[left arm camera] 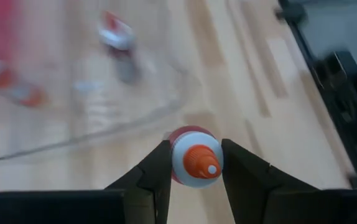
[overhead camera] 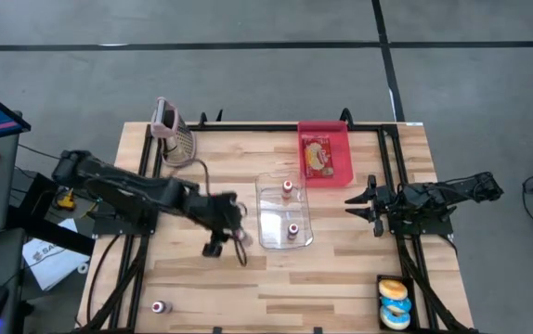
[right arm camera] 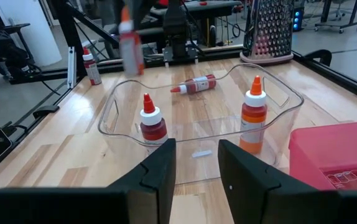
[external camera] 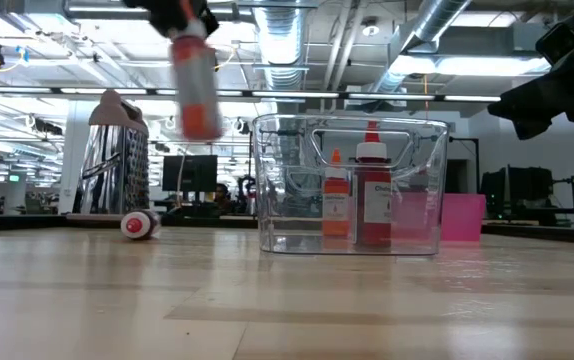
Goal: Pick & Place Food Item
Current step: Put the orange food coloring bottle into the transparent bin
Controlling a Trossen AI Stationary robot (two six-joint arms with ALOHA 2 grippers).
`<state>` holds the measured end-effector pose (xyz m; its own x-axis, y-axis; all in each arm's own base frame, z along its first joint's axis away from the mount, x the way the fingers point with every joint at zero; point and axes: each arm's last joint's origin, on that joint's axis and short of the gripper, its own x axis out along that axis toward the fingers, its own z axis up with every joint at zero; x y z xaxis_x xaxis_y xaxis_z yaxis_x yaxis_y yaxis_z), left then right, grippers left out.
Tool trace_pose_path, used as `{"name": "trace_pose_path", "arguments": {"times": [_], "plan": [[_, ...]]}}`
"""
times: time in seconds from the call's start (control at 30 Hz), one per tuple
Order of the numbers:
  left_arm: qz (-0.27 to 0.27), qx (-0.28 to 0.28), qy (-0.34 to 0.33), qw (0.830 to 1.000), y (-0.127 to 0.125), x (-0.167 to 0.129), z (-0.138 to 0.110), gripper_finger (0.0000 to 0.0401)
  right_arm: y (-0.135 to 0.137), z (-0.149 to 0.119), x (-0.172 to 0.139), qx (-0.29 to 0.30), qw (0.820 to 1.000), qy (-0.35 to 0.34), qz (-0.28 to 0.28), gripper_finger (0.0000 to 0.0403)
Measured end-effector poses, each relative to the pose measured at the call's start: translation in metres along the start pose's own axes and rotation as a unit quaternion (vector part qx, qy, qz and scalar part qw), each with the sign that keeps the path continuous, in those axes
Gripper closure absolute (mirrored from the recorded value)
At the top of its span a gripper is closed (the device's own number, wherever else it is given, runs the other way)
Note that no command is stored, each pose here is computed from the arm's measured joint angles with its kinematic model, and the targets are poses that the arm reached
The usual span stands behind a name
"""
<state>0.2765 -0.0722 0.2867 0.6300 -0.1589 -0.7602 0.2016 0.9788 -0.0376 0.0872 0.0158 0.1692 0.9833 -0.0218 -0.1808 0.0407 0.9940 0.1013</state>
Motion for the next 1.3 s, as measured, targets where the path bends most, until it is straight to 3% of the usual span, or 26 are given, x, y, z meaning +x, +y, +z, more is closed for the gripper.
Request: {"name": "trace_pose_path", "arguments": {"times": [0.13,0.3,0.73,0.97,1.3], "plan": [[0.042,-0.014,-0.027,0.999,0.027,-0.018,0.009,0.0292,0.0,0.0,0.0,0.0,1.0,0.0,0.0,0.029],[0.078,0.006,-0.03,0.996,0.064,-0.017,0.029,0.0292,0.0,0.0,0.0,0.0,1.0,0.0,0.0,0.029],[0.051,0.02,0.073,0.996,0.153,0.045,0.037,0.0292,0.0,0.0,0.0,0.0,1.0,0.0,0.0,0.029],[0.041,0.021,0.088,0.995,0.174,0.065,0.029,0.0292,0.0,0.0,0.0,0.0,1.0,0.0,0.0,0.029],[0.042,0.032,0.084,0.995,0.182,0.077,0.027,0.0292,0.0,0.0,0.0,0.0,1.0,0.0,0.0,0.029]]}}
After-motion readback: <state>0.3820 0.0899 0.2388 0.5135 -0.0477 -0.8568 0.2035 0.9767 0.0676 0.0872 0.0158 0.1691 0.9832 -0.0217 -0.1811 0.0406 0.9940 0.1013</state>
